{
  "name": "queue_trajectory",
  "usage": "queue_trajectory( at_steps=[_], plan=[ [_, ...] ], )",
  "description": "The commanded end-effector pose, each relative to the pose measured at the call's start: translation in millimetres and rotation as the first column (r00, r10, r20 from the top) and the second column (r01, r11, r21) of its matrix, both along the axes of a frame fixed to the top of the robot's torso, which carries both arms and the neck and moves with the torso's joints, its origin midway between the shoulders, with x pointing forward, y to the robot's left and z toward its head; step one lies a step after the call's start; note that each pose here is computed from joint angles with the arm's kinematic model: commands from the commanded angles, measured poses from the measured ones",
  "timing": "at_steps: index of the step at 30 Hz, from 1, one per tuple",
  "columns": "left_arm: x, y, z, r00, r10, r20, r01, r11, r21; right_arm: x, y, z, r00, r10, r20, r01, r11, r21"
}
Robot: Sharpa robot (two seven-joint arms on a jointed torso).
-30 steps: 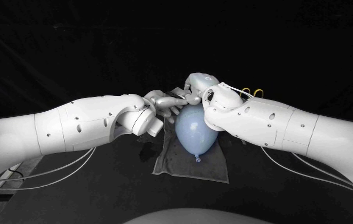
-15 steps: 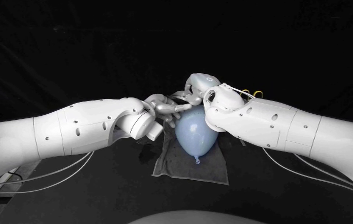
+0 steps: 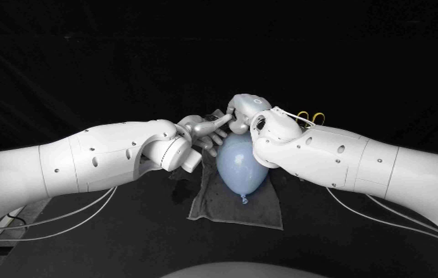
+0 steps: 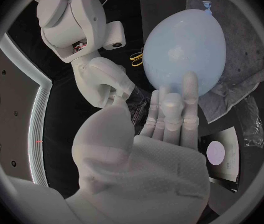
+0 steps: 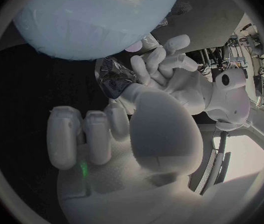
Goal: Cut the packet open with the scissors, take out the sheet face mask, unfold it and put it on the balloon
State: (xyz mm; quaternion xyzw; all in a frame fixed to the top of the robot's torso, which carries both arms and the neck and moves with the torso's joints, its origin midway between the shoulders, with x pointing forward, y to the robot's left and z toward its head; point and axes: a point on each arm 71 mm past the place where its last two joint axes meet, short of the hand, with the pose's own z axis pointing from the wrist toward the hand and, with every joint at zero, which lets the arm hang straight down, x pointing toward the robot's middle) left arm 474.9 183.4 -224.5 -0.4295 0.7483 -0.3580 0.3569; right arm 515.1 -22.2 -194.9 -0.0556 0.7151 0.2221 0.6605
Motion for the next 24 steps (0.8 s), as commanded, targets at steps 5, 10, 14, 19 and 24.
queue_trajectory(
  at_steps=[5,10,14,19,24],
  plan=[
    [-0.6,-1.4,1.8,1.0,-0.005,0.012,0.005,1.0,-0.021,1.1,-0.1,0.5,1.0,0.018,0.005,-0.018,1.0,-0.013],
    [-1.2,-2.5,2.1,1.0,-0.015,0.014,0.015,1.0,-0.024,1.8,-0.3,0.2,1.0,0.016,0.003,-0.016,1.0,-0.015],
    [-1.5,-3.4,2.2,1.0,-0.016,0.013,0.017,1.0,-0.026,2.0,-0.1,0.1,1.0,0.015,0.003,-0.015,1.0,-0.015],
    [-1.1,-1.8,1.8,1.0,-0.002,0.009,0.002,1.0,-0.024,1.7,-0.6,0.1,1.0,0.015,0.004,-0.015,1.0,-0.013],
    [-0.3,0.8,1.4,1.0,0.017,0.006,-0.017,1.0,-0.026,0.4,-0.6,0.4,1.0,0.019,0.004,-0.018,1.0,-0.011]
  ],
)
